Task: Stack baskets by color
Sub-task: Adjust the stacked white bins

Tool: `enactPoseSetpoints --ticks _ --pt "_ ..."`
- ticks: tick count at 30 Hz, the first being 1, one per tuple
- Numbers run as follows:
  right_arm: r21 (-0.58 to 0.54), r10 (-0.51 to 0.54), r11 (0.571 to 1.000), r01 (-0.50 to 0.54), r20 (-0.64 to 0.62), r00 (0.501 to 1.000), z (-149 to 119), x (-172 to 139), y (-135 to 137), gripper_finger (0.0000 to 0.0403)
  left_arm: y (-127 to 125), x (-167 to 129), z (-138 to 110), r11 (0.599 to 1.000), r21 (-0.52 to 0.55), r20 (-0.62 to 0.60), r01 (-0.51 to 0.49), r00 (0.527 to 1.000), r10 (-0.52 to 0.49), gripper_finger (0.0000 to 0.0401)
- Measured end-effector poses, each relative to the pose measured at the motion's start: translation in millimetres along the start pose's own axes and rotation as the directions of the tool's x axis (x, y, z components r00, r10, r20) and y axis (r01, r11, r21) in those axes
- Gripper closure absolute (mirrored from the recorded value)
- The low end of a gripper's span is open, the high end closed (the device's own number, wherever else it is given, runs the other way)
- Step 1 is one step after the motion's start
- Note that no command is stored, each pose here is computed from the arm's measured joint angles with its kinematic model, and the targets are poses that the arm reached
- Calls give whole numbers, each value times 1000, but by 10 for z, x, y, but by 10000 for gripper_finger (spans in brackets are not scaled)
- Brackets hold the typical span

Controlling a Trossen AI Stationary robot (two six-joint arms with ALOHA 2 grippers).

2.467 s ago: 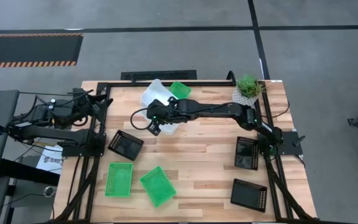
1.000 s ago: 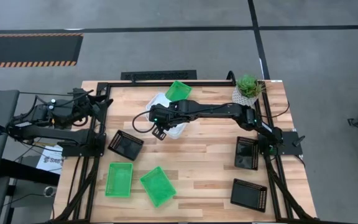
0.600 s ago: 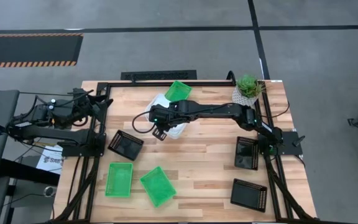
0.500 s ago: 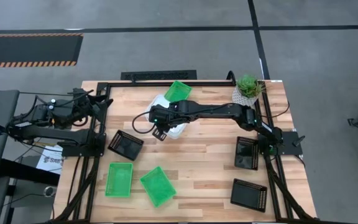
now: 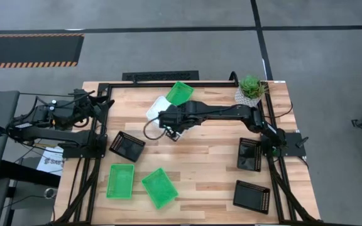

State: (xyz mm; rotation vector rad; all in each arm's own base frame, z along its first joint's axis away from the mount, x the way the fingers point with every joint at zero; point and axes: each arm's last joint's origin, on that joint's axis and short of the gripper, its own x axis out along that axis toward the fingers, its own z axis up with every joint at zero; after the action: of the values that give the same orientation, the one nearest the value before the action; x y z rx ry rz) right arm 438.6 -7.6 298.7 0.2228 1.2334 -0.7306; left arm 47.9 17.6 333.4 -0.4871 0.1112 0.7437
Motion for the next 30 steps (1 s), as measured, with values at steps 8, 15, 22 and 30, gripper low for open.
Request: enactPoseSetpoints --ticks 8,15,22,30 --pt "-39 -85 996 83 -61 995 -157 129 107 246 12 0 -16 1000 14 -15 -9 1000 9 177" --pt "-75 -176 983 167 -146 973 -252 450 80 261 13 0 -18 1000 9 -17 -10 1000 10 177" --pt "-89 -177 982 164 -173 969 -364 448 115 274 17 0 -26 1000 14 -27 -8 1000 9 177" --pt "-46 14 999 -11 69 998 -609 -791 -278 286 16 -1 -38 1000 19 -50 9 999 -8 177"
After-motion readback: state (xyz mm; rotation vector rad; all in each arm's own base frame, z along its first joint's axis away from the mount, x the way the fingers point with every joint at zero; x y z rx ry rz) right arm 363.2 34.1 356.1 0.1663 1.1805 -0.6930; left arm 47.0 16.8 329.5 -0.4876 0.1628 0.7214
